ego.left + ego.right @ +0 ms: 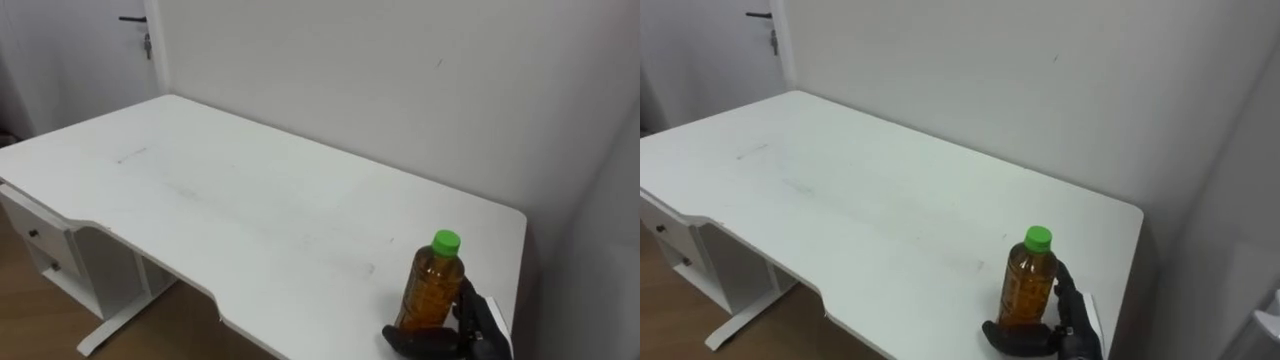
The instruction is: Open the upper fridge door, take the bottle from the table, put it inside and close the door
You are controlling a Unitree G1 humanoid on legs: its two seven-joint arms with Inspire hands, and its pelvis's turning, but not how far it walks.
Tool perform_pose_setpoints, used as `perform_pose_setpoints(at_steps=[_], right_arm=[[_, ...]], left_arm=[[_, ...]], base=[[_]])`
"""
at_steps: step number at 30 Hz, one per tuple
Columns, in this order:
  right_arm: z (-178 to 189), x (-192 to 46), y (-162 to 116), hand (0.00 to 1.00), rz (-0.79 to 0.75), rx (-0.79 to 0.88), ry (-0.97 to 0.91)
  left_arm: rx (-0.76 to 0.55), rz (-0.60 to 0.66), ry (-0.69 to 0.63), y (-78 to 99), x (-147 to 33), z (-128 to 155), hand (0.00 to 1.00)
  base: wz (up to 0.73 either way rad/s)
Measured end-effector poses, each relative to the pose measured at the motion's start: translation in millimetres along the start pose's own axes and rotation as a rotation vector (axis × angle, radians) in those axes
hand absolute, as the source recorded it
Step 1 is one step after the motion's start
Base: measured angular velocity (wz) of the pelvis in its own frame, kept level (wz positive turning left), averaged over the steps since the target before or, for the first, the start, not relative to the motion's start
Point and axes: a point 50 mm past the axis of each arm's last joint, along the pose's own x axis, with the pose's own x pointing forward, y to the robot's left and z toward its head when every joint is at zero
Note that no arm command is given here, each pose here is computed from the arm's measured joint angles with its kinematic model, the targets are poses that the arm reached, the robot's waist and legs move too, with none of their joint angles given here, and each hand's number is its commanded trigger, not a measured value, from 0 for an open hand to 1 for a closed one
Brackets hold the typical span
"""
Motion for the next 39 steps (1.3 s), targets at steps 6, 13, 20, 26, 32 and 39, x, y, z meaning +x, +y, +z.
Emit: perform_pose_setpoints(at_steps=[6, 13, 20, 26, 32, 39], right_arm=[[4, 2, 0, 0.00, -0.008, 0.008, -0.023], [9, 7, 0, 0.00, -0.008, 0.033, -0.021], [15, 13, 4, 0.00, -0.001, 0.040, -0.026], [23, 16, 7, 0.00, -0.008, 0.049, -0.046], [26, 17, 8, 0.00, -0.015, 0.059, -0.051], [28, 18, 9, 0.00, -0.039, 0.081, -0.050]], left_arm=[[-0.018, 0.014, -0.004, 1.2, 0.0, 1, 0.00], [-0.019, 0.021, -0.003, 0.6, 0.1, 1, 0.00], [-0.020, 0.034, 0.003, 0.5, -0.1, -1, 0.00], [-0.023, 0.035, -0.004, -1.0, -0.1, 0, 0.00], [-0.042, 0.050, -0.011, -0.4, -0.1, 1, 0.00], [-0.030, 0.038, -0.021, -5.0, -0.3, 1, 0.00]], base=[[0.00], [0.00], [-0.04], [-0.01], [0.00], [0.00]])
